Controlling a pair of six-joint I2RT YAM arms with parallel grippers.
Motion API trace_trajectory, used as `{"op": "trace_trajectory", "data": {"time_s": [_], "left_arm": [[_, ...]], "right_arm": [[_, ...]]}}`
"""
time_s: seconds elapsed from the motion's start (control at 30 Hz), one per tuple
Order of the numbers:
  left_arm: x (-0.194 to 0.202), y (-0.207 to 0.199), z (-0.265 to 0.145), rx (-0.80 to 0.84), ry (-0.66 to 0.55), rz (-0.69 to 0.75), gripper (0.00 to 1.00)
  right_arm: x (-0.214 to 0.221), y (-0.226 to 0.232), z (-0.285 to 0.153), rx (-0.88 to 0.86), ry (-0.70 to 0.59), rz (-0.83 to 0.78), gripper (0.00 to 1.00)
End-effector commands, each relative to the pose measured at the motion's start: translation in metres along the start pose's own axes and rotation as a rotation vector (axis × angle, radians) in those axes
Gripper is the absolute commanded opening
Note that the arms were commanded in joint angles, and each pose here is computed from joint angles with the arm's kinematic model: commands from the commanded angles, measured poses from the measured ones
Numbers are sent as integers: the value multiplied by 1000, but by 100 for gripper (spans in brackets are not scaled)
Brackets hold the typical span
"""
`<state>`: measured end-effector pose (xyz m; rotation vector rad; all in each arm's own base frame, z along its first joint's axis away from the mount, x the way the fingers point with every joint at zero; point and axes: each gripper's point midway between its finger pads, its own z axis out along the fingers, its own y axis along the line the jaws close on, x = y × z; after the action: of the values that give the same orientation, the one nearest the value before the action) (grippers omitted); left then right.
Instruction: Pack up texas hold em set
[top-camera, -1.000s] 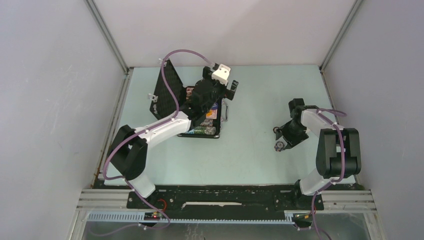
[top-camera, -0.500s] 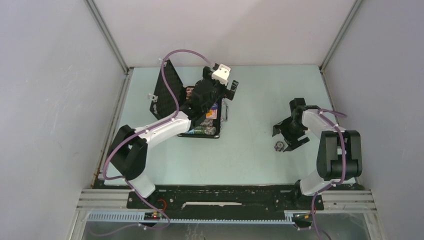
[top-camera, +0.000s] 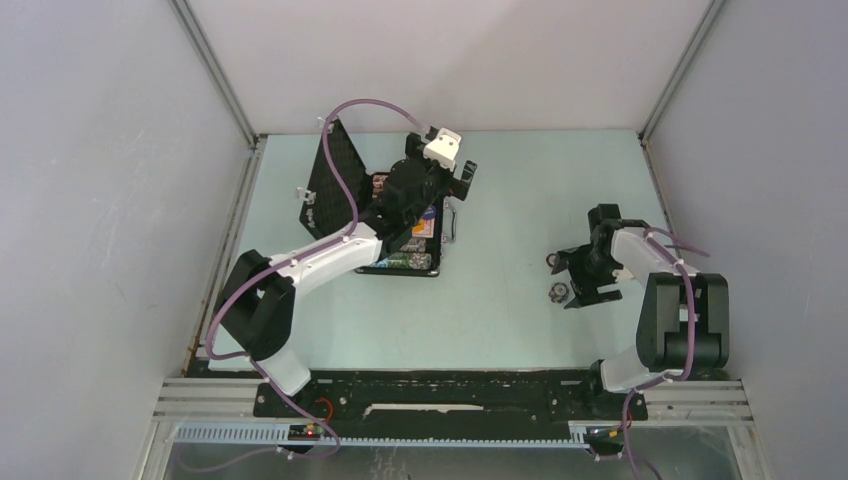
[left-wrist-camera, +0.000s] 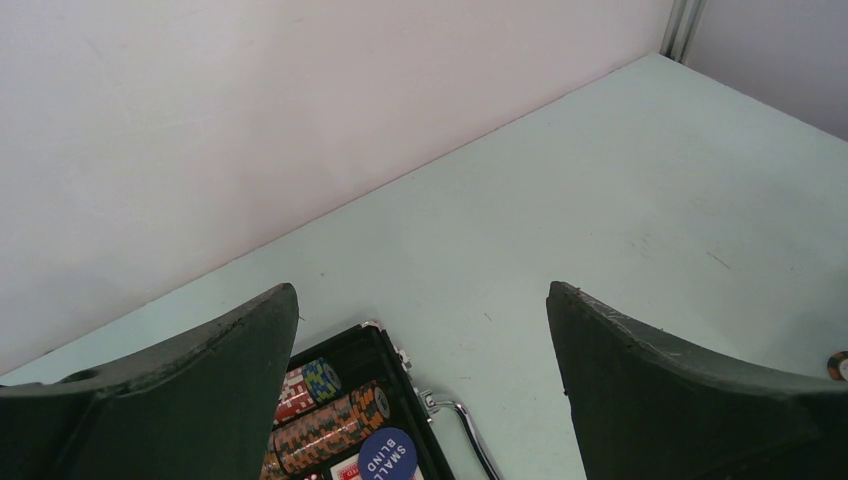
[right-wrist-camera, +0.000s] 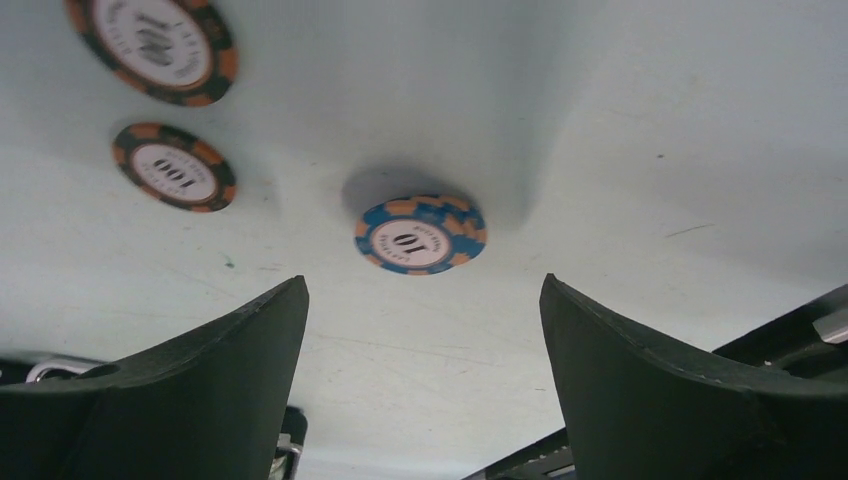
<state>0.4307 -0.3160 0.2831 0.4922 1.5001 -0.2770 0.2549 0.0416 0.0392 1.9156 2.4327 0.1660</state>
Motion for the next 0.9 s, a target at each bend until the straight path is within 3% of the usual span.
{"op": "trace_trajectory", "data": {"time_s": [0.0,0.43,0.87], "left_arm": [[-19,7,-5,-7,-47,2,100],[-19,7,-4,-6,-46,7,100],[-18,8,-3,0,-38,8,100]], "right_arm": [[-6,-5,1,-7,-21,98,95],[-6,1,22,3,12,106,94],[2,-16,30,106,-24,131,75]]}}
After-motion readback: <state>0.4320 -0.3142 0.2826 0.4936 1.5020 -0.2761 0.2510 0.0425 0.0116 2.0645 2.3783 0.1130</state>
